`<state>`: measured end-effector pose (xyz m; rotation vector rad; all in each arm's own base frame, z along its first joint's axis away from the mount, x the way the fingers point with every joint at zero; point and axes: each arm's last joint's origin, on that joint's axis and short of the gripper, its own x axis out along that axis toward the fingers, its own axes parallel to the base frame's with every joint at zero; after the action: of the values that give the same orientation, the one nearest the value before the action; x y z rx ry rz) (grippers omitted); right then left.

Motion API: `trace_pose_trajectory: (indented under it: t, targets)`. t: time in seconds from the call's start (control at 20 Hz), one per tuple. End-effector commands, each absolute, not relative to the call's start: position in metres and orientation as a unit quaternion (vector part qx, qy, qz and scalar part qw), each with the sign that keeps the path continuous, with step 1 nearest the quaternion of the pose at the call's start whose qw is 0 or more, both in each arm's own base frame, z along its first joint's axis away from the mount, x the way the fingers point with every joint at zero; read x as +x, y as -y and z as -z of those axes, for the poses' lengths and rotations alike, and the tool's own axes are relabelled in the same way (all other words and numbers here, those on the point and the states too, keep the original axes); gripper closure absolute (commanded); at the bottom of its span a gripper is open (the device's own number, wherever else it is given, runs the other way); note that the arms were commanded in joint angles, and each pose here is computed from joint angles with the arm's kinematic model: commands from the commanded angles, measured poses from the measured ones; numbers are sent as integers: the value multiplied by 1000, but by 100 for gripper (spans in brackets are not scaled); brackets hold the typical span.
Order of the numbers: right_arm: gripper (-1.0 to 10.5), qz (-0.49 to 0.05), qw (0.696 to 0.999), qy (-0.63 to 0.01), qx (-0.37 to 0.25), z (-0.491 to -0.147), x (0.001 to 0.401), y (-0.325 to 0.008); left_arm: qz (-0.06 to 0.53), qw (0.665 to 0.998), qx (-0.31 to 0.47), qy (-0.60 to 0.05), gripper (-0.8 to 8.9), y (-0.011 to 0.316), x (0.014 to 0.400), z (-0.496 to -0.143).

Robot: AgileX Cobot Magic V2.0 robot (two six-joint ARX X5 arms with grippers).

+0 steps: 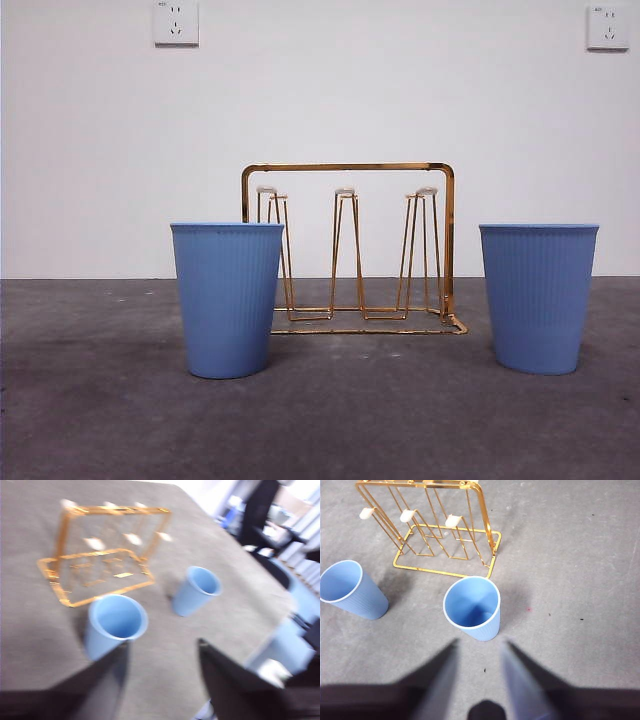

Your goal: Pick up cup 1,put cup 1 in the cup rack,pick up cup 2,put cup 2 in the cup rack

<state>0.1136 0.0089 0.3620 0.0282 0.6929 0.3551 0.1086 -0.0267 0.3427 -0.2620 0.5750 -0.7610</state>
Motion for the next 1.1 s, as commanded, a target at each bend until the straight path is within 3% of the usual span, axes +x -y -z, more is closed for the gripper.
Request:
trace_pose_trajectory:
  t: [0.05, 0.3, 0.6, 1.1]
  targets:
    - [377, -176, 926, -334, 12, -363, 117, -9, 392, 870, -127, -272, 153, 28, 112, -347]
    - [380, -173, 918, -356, 29, -359, 134, -9, 467, 833, -149, -256, 153, 37, 121, -355]
    - [383, -179, 885, -426, 51, -334, 188, -15, 557, 773, -179, -245, 154, 52, 134, -362]
    - [385, -176, 842, -510, 15, -280, 255, -45, 620, 723, -203, -227, 154, 72, 143, -376]
